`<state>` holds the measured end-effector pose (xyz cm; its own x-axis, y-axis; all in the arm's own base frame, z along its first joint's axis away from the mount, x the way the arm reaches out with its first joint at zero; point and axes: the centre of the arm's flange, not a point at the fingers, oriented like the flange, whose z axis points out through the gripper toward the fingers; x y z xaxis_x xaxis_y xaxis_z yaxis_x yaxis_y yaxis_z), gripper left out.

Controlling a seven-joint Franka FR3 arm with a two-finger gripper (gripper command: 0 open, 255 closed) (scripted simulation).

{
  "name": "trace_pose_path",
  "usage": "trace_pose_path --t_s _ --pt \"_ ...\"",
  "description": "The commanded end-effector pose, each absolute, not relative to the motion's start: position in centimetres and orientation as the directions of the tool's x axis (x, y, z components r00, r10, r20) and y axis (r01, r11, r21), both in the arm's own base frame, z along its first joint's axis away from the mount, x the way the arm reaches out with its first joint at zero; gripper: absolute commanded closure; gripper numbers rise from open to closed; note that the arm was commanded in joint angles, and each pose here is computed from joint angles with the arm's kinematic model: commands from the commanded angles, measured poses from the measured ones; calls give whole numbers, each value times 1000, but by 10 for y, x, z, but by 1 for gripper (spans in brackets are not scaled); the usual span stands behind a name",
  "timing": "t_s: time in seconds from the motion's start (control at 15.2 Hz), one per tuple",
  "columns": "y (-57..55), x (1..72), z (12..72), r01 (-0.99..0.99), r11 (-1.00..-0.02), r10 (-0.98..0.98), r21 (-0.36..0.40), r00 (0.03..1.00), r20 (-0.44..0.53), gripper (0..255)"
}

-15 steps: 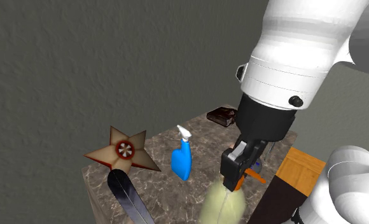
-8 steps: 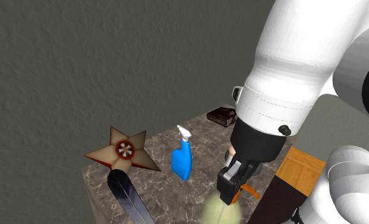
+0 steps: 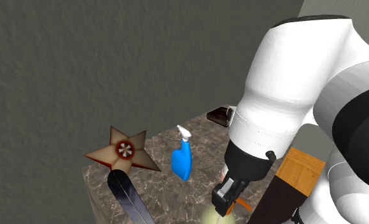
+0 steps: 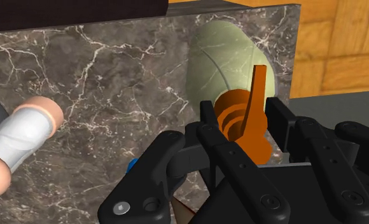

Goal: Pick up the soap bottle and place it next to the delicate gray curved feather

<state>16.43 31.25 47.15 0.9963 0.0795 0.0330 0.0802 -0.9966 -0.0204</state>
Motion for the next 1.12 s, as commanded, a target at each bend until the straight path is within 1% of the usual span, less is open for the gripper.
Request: trace_pose_path --t_s 0.0,0.53,1.06 --pt "312 164 462 80 -997 79 -21 996 34 255" --pt "312 164 422 80 -997 79 -21 996 34 255" --pt "312 164 422 80 -997 79 -21 996 34 255"
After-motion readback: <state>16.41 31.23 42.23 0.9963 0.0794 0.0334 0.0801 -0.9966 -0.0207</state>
